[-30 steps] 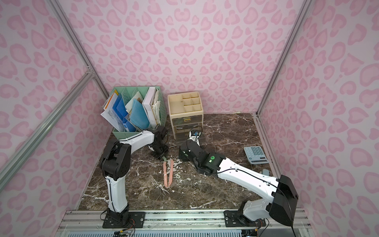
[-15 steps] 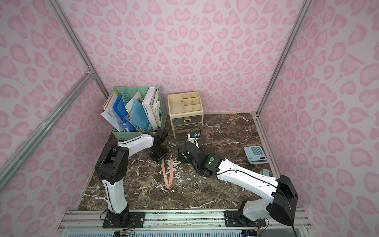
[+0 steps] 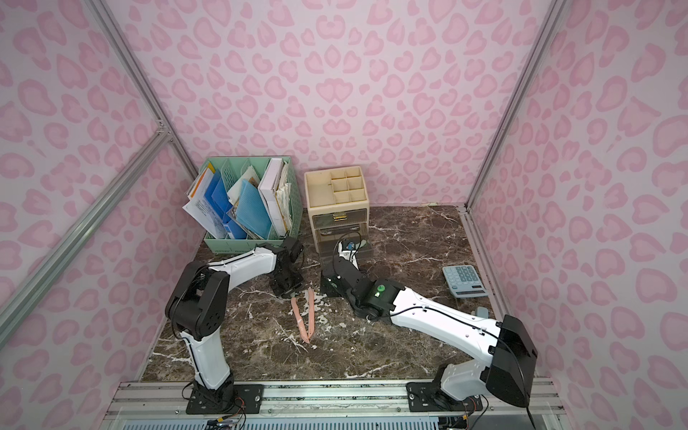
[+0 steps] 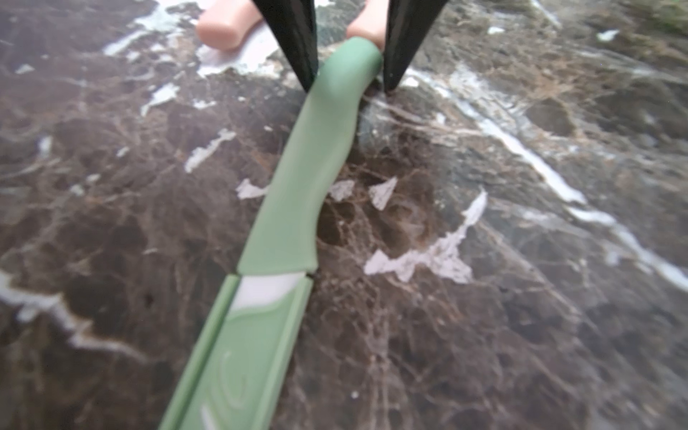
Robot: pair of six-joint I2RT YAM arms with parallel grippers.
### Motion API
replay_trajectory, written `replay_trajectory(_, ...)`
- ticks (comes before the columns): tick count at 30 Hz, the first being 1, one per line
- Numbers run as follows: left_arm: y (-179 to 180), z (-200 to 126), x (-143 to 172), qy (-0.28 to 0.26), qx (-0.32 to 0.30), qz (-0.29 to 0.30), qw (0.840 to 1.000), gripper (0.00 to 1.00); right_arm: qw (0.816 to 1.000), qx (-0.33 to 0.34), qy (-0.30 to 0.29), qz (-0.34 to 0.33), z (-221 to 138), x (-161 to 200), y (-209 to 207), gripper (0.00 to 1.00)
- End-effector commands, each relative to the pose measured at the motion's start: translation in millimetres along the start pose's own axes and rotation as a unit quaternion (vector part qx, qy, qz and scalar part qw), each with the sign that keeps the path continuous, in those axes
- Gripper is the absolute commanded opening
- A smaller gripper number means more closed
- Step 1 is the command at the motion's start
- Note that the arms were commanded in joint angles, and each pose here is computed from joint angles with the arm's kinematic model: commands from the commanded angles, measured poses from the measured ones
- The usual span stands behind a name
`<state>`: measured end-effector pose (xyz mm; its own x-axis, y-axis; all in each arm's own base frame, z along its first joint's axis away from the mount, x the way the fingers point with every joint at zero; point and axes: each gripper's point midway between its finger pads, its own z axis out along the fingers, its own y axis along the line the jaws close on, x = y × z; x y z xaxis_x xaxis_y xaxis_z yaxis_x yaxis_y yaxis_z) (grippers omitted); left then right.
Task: Place the fruit knives into the drawer by color
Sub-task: Adjust the fruit knife at the center of the board.
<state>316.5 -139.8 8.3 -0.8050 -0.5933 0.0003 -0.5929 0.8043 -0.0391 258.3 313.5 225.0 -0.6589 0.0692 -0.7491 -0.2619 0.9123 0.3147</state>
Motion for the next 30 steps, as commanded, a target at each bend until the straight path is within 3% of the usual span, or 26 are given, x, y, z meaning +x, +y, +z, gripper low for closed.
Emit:
replay_trajectory(1, 39, 8, 8, 0.007, -0.077, 0.021, 0.997, 0.33, 1.000, -0.006, -0.005, -0.003, -1, -4, 3, 0.84)
replay_trajectory(12, 76, 2, 21, -0.005, -0.095, 0.037, 0.995, 0.34, 1.000, -0.011, 0.000, -0.015, 3, -2, 8, 0.84)
replay_trajectory(18, 72, -22, 16, -0.033, -0.078, 0.088, 0.993, 0.35, 1.000, -0.013, -0.001, -0.019, 3, -3, 8, 0.84)
replay_trajectory(21, 56, -50, 4, -0.074, -0.034, 0.138, 0.987, 0.41, 1.000, -0.013, -0.002, -0.018, 2, -4, 6, 0.84)
replay_trajectory(25, 34, -83, -7, -0.116, 0.013, 0.206, 0.971, 0.56, 1.000, -0.013, -0.002, -0.015, 2, -4, 3, 0.84)
replay_trajectory(30, 0, -82, -5, -0.091, 0.053, 0.288, 0.952, 0.74, 1.000, -0.015, -0.001, -0.016, 2, -4, 2, 0.84)
